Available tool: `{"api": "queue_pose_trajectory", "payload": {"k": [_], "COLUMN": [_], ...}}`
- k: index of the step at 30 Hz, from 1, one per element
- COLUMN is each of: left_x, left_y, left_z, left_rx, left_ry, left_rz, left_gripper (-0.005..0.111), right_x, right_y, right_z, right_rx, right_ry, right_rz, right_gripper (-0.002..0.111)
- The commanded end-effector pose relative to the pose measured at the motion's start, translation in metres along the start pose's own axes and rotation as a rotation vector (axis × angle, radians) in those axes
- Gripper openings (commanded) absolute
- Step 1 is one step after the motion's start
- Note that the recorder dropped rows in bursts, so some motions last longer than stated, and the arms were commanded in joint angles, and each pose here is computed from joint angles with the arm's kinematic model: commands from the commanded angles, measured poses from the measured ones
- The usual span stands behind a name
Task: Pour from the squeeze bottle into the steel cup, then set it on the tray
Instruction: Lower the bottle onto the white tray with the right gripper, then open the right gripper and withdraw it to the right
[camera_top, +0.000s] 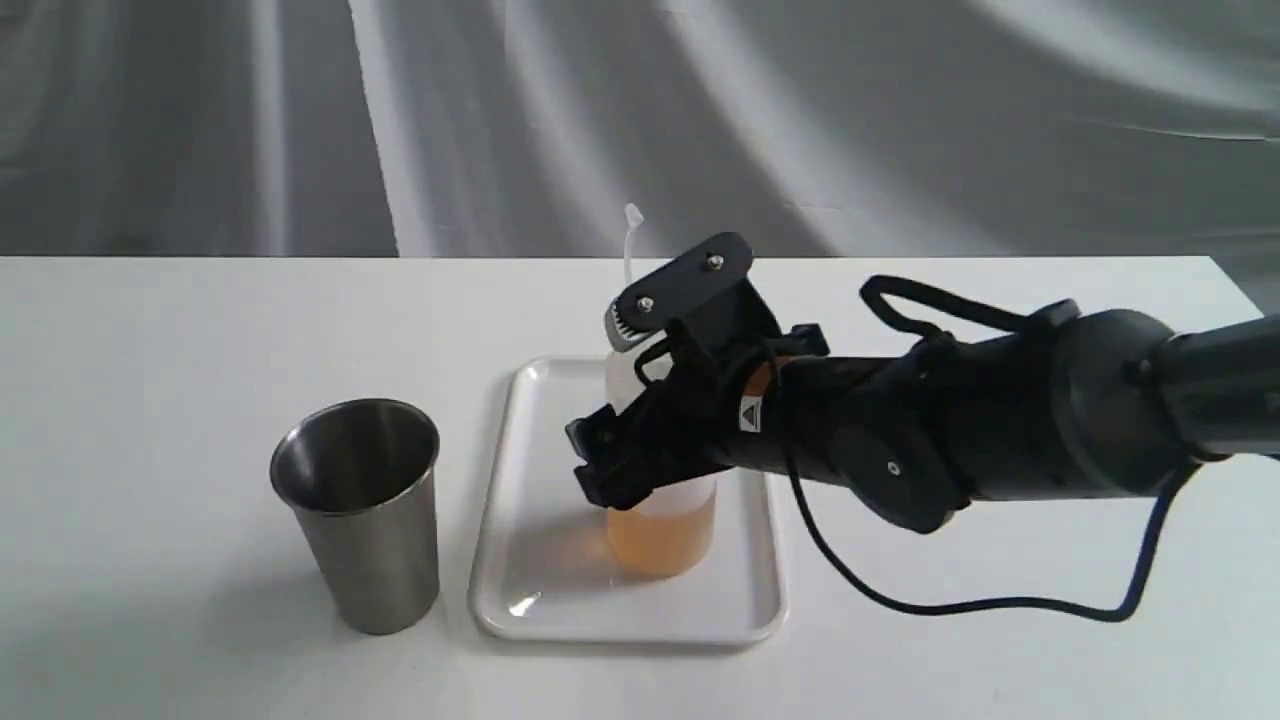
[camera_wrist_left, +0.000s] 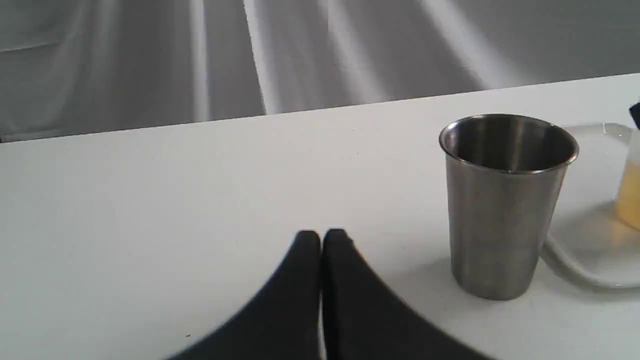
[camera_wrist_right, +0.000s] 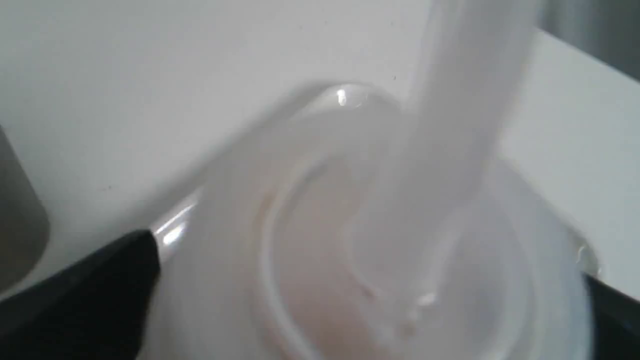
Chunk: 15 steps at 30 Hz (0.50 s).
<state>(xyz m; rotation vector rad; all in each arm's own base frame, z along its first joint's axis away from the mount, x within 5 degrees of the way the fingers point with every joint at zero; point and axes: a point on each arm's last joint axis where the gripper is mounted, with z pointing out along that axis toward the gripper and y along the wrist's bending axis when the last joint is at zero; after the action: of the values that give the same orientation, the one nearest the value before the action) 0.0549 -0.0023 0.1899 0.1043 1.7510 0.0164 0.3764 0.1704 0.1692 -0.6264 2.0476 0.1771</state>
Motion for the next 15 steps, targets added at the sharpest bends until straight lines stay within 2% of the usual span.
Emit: {"api": "queue_pose_trajectory", "payload": {"k": [1, 9, 15], "left_x": [0.001, 0.001, 0.001], "left_y": [0.000, 0.000, 0.000], "left_z": [0.000, 0.000, 0.000], "left_rx": [0.006, 0.006, 0.006], "left_ry": [-0.005, -0.005, -0.005], "left_rz": [-0.001, -0.003, -0.003], "left_gripper": [0.000, 0.000, 0.000], "right_x": [-0.019, -0.049, -0.052], "right_y": [-0.003, -0.008, -0.007], "right_z": [-0.020, -0.068, -0.120], "right_rx": [0.006, 0.030, 0.041], "right_ry": [-0.035, -0.090, -0.155], "right_rz": [-0.062, -0.116, -0.105], "right_gripper": [0.087, 0.087, 0.087]}}
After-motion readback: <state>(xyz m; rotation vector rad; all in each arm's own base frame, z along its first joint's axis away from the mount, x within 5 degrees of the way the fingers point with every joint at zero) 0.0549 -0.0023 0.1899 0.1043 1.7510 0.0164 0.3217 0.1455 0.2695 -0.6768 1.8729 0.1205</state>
